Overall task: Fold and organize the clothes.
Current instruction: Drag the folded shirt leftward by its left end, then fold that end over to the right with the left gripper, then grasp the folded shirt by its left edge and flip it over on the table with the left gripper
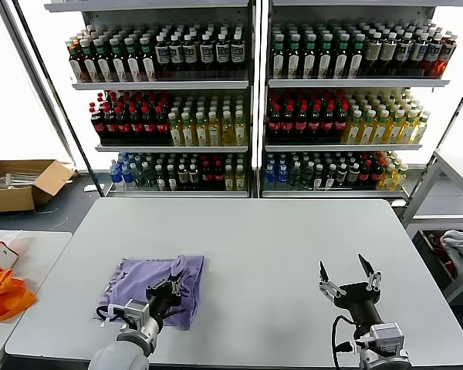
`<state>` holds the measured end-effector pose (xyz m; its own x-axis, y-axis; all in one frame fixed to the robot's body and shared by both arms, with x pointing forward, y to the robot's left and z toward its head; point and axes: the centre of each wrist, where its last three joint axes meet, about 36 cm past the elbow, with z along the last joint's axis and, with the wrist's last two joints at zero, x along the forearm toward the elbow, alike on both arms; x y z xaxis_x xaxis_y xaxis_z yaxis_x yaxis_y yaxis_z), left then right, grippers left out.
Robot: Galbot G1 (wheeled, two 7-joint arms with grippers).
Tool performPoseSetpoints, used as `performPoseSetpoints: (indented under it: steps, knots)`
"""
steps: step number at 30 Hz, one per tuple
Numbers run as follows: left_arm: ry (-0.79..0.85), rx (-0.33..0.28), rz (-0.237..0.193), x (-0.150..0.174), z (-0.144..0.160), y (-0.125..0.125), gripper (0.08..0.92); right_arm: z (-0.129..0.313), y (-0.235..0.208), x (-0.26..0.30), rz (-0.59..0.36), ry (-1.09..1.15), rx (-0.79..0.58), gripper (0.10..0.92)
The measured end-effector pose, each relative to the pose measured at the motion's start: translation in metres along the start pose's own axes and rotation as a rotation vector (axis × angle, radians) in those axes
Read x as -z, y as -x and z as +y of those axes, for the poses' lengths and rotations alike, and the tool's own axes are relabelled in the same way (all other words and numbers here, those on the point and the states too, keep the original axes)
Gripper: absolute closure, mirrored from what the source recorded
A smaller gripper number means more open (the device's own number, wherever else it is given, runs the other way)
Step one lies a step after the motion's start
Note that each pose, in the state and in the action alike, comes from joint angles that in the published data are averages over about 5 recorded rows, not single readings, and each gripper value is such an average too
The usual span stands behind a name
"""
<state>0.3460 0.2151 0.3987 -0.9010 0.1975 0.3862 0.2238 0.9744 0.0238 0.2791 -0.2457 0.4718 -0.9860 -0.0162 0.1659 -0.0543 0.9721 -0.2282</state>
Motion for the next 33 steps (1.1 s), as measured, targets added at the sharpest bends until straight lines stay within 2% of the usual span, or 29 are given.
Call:
performPoseSetpoints:
  steps: [9,16,20,23,28,33]
  knots:
    - [-0.112,-0.033,-0.004,-0.005,-0.010,0.007,0.623,0.003,0.007,-0.004,0.003,0.002,0.015,0.200]
    - [-0.304,-0.120,-0.020,0.004,-0.031,-0.005,0.424,0.007,0.017,-0.008,0.006,-0.001,0.026,0.200]
    - [-0.458,-0.179,-0.057,0.024,-0.037,-0.020,0.302,0.010,0.023,-0.008,0.004,-0.002,0.038,0.200]
    - [-0.547,-0.194,-0.103,0.043,-0.030,-0.031,0.225,0.013,0.028,-0.009,-0.002,-0.002,0.050,0.200]
    - [-0.576,-0.143,-0.146,0.059,-0.003,-0.044,0.179,0.016,0.035,-0.010,-0.009,-0.001,0.066,0.200]
    - [-0.482,-0.030,-0.159,0.060,0.029,-0.052,0.177,0.016,0.041,-0.011,-0.012,0.001,0.074,0.200]
